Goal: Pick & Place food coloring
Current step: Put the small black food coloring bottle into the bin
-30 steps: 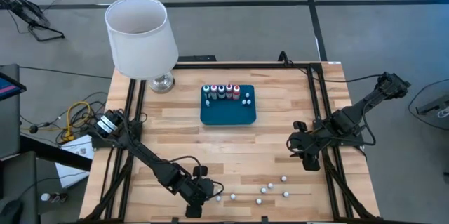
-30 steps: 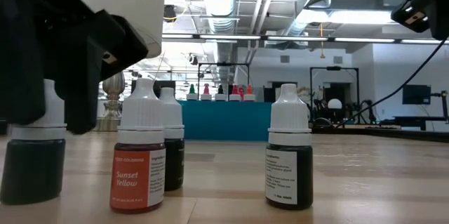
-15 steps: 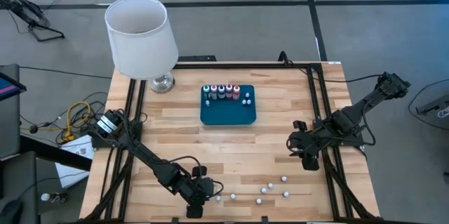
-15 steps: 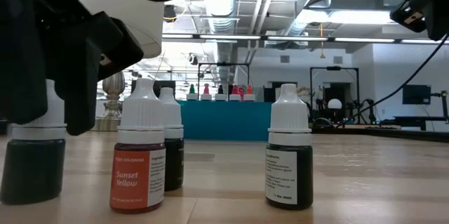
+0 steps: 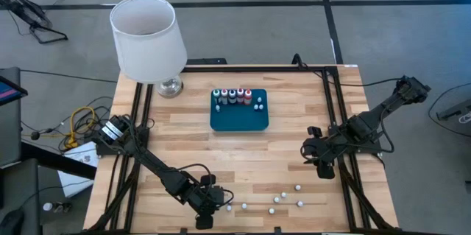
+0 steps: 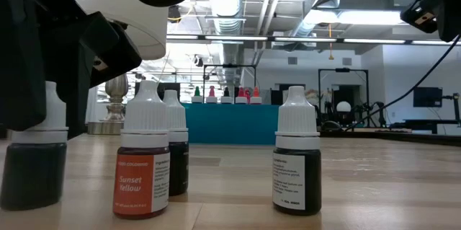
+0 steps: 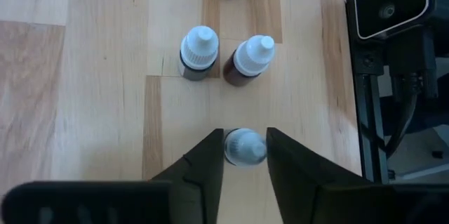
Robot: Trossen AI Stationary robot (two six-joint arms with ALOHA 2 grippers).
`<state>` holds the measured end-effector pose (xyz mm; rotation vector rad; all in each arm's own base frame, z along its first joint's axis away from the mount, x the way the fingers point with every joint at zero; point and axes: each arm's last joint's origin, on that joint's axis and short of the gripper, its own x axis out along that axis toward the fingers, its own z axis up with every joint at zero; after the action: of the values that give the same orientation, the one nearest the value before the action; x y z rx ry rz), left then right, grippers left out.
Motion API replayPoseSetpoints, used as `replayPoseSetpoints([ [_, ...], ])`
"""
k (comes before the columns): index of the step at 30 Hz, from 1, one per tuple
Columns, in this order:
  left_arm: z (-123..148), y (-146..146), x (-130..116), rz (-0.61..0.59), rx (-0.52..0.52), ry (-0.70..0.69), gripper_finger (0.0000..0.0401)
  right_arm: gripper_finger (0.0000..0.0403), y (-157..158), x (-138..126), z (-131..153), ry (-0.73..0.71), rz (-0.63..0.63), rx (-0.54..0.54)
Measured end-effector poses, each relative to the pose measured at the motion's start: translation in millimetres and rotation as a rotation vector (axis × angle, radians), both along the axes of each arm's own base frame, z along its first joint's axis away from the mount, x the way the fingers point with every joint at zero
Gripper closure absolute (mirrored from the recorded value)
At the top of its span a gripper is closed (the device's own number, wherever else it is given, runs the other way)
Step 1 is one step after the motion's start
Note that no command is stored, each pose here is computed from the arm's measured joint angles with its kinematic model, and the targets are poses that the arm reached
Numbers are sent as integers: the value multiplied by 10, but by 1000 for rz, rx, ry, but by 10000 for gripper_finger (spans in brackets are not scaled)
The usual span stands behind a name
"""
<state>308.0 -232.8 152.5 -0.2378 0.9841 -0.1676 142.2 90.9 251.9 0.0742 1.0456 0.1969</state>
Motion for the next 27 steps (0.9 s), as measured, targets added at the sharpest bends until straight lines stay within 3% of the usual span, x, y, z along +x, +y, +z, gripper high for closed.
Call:
replayPoseSetpoints([
  [6,0,-4,-2,-10,-11,7,339,282,0,0,0,0,0,0],
  [13,0,-4,-2,-2,-13,8,334,282,-1,1,0,-3,-3,-4],
  [21,131,156,-14,139,36,9,342,282,-2,1,0,-4,-4,-6],
  [27,445,437,-72,249,116,-15,340,282,-2,1,0,-4,-4,-6],
])
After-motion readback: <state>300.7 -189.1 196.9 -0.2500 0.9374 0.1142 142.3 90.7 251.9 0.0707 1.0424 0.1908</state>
